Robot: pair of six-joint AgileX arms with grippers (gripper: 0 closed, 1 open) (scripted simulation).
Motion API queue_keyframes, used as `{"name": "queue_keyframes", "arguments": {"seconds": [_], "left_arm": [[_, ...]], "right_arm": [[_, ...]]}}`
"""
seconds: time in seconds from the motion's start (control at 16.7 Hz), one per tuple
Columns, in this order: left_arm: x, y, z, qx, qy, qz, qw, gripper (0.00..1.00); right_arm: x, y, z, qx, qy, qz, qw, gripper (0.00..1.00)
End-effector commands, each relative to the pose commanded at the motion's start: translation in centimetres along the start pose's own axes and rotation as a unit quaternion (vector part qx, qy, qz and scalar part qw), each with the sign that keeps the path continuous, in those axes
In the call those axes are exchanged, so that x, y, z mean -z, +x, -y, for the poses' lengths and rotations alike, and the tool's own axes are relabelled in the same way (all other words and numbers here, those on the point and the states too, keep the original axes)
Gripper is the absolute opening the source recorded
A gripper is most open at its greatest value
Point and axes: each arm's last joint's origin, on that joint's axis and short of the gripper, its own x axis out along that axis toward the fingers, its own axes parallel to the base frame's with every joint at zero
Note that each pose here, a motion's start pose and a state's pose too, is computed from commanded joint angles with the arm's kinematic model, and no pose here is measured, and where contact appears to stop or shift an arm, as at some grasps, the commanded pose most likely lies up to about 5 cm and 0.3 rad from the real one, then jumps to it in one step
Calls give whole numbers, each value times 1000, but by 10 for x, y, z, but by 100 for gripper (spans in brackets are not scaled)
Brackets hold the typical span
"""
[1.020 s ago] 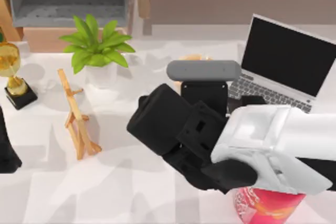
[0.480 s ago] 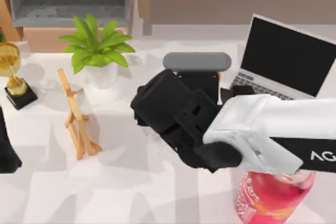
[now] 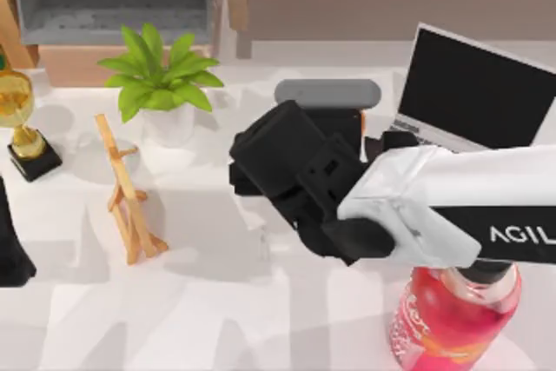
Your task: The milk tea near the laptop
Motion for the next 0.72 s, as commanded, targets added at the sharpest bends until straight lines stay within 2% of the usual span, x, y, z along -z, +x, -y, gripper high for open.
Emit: {"name": "queue_keyframes", "arguments": {"seconds": [0.72], "left_arm": [[0,0,0,0,0,0,1000,100]], "right_arm": [[0,0,0,0,0,0,1000,10]]}}
